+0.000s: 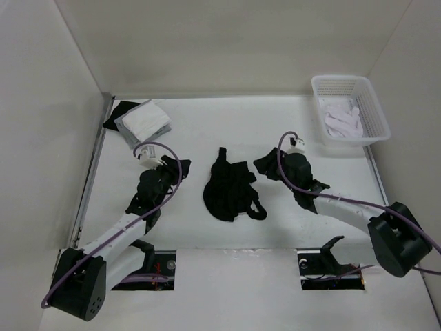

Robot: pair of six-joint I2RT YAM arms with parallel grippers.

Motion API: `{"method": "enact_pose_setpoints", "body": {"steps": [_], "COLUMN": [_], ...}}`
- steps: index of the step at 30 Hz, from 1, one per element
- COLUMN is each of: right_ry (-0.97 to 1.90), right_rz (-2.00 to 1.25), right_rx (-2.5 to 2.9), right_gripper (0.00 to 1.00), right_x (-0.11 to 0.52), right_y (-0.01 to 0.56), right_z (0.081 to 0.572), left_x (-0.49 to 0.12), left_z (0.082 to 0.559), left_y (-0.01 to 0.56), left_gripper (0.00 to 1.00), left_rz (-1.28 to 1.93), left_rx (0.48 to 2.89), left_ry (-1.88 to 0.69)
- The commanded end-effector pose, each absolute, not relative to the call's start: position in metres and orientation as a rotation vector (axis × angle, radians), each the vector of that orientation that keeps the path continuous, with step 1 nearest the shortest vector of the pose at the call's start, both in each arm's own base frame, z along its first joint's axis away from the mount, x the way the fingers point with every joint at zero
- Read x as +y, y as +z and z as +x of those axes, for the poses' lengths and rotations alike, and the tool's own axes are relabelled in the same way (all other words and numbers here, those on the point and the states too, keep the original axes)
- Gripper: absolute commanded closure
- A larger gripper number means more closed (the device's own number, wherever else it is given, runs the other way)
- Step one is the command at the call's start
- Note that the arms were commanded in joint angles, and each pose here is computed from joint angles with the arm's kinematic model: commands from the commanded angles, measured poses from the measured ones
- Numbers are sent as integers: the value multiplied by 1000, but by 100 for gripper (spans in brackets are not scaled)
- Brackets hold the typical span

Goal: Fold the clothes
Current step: Move the tank top to the center of the board, then flatten the tank top out

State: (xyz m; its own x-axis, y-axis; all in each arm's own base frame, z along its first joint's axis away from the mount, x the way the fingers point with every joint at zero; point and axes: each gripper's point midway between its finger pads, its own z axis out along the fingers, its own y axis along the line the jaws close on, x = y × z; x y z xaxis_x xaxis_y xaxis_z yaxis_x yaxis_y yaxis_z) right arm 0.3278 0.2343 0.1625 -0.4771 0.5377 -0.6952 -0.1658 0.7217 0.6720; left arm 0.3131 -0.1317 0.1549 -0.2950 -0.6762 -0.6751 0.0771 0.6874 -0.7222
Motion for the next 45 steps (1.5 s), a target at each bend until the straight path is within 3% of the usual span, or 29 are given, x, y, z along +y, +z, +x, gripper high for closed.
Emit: {"method": "enact_pose_setpoints", "body": {"steps": [1, 3, 5, 6, 7, 9, 11, 14, 19, 24, 25, 29, 30, 36, 39, 41, 45], "right_ry": [903, 831, 771, 713, 679, 606, 561, 551, 581, 603, 620, 695, 708, 734, 742, 763, 837], "right_rz": [327, 316, 322, 329, 333, 329, 349, 381, 337, 312, 299, 271, 281, 330, 330, 327, 293], "right_rx": [1802, 1880, 1936, 2015, 2076, 2212, 2298, 2370, 2437, 2482, 2485, 2420, 2382, 2245, 2238, 2217, 2060], "right_gripper": [45, 53, 66, 82, 85, 79, 59, 47, 42, 54, 65, 93, 95, 95, 95, 96, 98], "right_x": [217, 211, 202, 195, 192, 187, 184, 186, 201, 210, 215, 224, 222, 199, 198, 200, 202], "right_y": [198, 178, 163, 143, 129, 99, 78, 55, 40, 28, 27, 40, 49, 80, 81, 87, 143], "right_z": [326, 307, 295, 280, 268, 241, 220, 199, 184, 178, 179, 191, 196, 211, 211, 211, 222], "left_x": [-128, -130, -136, -143, -148, -175, -198, -246, -293, -307, -309, -308, -308, -313, -313, -314, -302], "left_z": [308, 301, 294, 286, 280, 258, 244, 238, 223, 196, 194, 188, 187, 184, 188, 191, 200], "left_y": [147, 137, 127, 118, 113, 103, 104, 123, 117, 100, 95, 71, 68, 53, 49, 54, 116], "left_gripper": [64, 64, 66, 70, 72, 76, 75, 66, 63, 62, 61, 59, 59, 64, 74, 90, 98], "left_rz": [-479, -452, -414, -373, -349, -235, -121, 50, 180, 263, 274, 322, 330, 372, 374, 363, 250], "left_rx": [1760, 1809, 1861, 1908, 1939, 2019, 2039, 2011, 2104, 2189, 2203, 2278, 2284, 2309, 2304, 2285, 2162], "left_ry": [-734, -679, -641, -621, -613, -623, -624, -643, -731, -721, -702, -604, -591, -527, -484, -478, -591]}}
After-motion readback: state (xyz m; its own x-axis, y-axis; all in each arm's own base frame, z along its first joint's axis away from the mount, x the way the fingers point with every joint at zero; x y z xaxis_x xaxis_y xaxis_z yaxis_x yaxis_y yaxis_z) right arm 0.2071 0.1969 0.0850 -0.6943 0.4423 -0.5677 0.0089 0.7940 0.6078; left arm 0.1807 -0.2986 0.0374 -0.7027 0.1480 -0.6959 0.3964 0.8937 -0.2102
